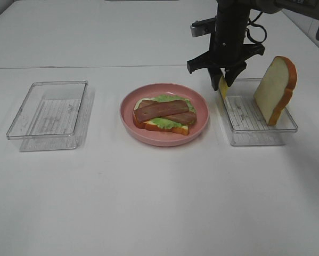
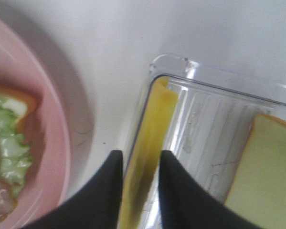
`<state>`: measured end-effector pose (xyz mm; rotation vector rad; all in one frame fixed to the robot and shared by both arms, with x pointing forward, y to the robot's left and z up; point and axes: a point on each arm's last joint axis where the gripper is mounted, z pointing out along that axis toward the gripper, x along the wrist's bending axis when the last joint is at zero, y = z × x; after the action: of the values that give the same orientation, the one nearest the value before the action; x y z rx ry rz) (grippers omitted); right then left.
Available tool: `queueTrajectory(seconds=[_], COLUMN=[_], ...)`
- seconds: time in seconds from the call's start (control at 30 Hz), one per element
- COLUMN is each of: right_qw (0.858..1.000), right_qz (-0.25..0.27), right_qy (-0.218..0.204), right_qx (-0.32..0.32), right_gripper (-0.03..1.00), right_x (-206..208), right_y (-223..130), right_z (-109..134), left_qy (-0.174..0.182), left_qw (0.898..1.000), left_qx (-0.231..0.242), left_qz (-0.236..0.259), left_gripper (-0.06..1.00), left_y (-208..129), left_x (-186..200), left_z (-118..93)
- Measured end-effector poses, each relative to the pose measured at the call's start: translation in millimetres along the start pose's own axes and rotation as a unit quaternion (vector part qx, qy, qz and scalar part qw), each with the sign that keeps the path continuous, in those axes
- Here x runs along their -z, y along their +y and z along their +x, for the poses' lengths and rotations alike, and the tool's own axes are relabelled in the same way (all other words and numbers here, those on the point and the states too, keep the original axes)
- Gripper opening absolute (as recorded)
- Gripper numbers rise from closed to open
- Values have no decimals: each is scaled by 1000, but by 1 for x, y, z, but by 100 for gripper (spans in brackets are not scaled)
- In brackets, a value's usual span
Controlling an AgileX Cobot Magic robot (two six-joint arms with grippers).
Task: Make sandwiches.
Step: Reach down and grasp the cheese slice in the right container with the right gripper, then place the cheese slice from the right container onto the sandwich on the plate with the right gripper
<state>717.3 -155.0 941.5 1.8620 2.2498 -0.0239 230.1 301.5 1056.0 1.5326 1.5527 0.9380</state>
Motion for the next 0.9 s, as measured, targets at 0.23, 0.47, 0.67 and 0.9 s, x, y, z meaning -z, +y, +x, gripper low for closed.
queueTrajectory(seconds=[0.23, 0.47, 0.67, 0.9], right_qw=[1000, 1000, 999, 997], right_qz=[-2, -2, -25, -67], right_qy=[-12, 3, 7, 29], right_qx=[3, 19, 23, 34], right_gripper=[3, 3, 3, 3], right_x=[0, 8, 32, 77], right_y=[0, -1, -1, -5], right_z=[-3, -2, -6, -12], left_qy=[0, 0, 0, 0], left_qw=[1000, 1000, 1000, 1000], left_qx=[0, 0, 0, 0], left_qz=[0, 0, 0, 0], left_gripper=[99, 99, 99, 99], left_y=[0, 0, 0, 0], left_x=[0, 0, 0, 0], left_z=[0, 0, 0, 0])
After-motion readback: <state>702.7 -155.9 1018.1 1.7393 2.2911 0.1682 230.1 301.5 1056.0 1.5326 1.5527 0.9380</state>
